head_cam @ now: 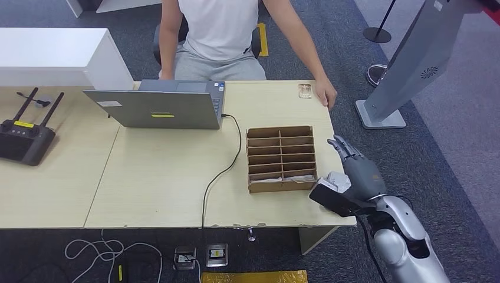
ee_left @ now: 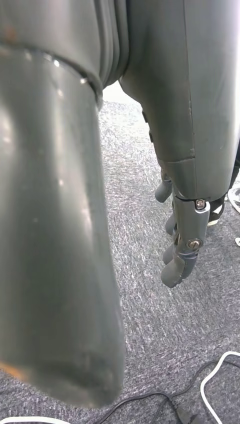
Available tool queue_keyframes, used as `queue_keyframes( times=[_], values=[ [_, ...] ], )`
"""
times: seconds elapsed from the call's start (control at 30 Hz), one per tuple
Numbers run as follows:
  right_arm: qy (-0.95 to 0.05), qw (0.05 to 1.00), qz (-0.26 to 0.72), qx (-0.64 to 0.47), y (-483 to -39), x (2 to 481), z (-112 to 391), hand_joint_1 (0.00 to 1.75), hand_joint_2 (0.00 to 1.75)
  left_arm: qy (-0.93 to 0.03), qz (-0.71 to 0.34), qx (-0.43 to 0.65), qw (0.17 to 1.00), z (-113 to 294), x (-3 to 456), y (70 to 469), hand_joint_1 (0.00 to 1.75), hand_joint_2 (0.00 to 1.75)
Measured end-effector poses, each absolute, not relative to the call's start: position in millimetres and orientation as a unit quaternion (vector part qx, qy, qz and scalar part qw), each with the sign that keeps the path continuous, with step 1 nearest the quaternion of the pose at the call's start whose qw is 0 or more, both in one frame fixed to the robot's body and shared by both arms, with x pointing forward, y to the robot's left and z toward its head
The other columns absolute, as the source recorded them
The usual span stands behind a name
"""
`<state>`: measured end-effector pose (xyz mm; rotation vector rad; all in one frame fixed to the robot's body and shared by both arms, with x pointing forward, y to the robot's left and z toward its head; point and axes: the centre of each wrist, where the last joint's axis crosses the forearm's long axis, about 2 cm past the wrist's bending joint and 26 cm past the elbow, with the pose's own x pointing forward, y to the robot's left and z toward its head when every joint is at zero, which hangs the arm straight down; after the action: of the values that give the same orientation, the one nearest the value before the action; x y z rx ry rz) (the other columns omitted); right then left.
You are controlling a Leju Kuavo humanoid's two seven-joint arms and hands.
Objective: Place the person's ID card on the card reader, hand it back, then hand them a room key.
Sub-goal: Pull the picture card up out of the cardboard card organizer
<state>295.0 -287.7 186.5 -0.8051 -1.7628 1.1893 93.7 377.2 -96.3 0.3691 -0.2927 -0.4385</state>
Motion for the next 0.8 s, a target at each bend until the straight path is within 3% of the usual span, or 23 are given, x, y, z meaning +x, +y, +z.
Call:
queue_keyframes(
  times=[0.8],
  values=[
    [-0.642, 0.365, 0.544, -0.398, -264, 282, 147, 0.00, 1.75, -0.144, -0.226, 0.179, 0.947, -97, 95, 372, 0.00, 0.00]
  ],
)
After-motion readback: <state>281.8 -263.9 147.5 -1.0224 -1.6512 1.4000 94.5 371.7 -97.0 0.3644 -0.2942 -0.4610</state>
